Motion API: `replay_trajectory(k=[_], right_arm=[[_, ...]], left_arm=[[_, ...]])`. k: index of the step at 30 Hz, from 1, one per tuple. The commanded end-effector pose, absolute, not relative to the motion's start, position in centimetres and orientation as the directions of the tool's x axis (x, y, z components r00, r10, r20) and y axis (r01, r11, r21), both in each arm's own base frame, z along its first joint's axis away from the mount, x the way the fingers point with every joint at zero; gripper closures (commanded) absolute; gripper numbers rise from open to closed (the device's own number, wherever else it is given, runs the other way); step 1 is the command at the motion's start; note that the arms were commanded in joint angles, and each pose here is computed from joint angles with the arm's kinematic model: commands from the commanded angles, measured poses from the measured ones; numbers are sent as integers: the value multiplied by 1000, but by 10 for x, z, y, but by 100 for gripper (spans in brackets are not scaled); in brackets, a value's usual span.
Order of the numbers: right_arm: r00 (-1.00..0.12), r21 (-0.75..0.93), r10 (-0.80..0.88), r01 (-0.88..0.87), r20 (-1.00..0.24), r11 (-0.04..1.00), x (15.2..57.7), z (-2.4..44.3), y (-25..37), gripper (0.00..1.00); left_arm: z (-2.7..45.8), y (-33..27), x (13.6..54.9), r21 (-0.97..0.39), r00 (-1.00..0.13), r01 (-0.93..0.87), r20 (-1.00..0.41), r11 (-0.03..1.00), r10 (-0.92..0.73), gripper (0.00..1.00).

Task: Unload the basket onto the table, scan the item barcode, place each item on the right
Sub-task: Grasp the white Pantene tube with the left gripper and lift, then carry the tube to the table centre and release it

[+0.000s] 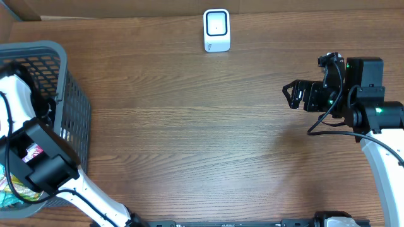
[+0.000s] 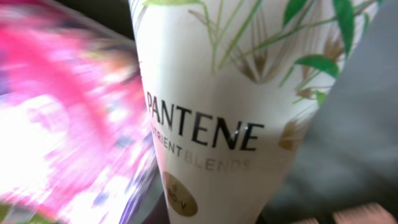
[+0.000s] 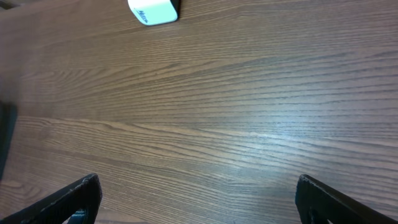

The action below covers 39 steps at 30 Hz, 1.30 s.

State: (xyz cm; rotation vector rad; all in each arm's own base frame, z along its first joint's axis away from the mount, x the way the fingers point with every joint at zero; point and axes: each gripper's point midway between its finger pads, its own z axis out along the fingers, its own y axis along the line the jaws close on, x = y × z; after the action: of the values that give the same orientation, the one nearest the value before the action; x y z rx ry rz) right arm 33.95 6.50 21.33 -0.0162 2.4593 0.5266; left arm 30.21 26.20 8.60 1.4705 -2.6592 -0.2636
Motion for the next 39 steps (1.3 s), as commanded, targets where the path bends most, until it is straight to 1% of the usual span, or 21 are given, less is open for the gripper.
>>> replay_trajectory(k=[1, 3, 5, 10, 14, 18, 20, 22, 25, 27, 30, 33, 36, 39], right_arm=[[-793, 369, 112, -149, -599, 918, 343, 225, 67, 0], [-793, 369, 112, -149, -599, 918, 343, 225, 67, 0], [-793, 369, 112, -149, -599, 918, 343, 225, 67, 0], [-793, 369, 112, -149, -599, 918, 343, 225, 67, 0], [-793, 369, 112, -149, -599, 918, 343, 225, 67, 0], [-793, 369, 112, -149, -599, 918, 343, 225, 67, 0], [-793, 369, 112, -149, -599, 918, 343, 225, 67, 0], [-793, 369, 112, -149, -599, 918, 343, 225, 67, 0], [-793, 369, 112, -149, -599, 918, 343, 225, 67, 0], [-793, 369, 112, -149, -599, 918, 343, 225, 67, 0], [-793, 369, 112, -149, -599, 918, 343, 225, 67, 0], [-793, 369, 112, -149, -599, 918, 343, 225, 67, 0], [-793, 369, 112, -149, -599, 918, 343, 225, 67, 0], [-793, 369, 112, -149, -599, 918, 343, 225, 67, 0]], left_arm=[[194, 264, 315, 49, -449, -891, -247, 452, -859, 96], [234, 251, 317, -37, -438, -881, -313, 471, -843, 96], [267, 240, 315, -81, -428, -868, -376, 490, -821, 96], [340, 206, 298, -162, -389, -820, -546, 549, -742, 96], [392, 171, 280, -198, -349, -763, -674, 615, -651, 96], [416, 127, 277, -228, -376, -665, -720, 711, -583, 96], [418, 97, 285, -227, -445, -572, -721, 788, -531, 96], [412, 59, 297, -231, -544, -432, -704, 872, -456, 96], [390, -5, 315, -272, -679, -220, -647, 937, -347, 96], [369, -55, 326, -299, -760, -43, -609, 953, -226, 96], [328, -112, 338, -336, -832, 96, -543, 937, -110, 96], [279, -155, 346, -373, -887, 144, -459, 917, -47, 96], [230, -199, 350, -478, -933, 178, -361, 860, -7, 96], [182, -230, 354, -563, -966, 143, -260, 814, -10, 96]])
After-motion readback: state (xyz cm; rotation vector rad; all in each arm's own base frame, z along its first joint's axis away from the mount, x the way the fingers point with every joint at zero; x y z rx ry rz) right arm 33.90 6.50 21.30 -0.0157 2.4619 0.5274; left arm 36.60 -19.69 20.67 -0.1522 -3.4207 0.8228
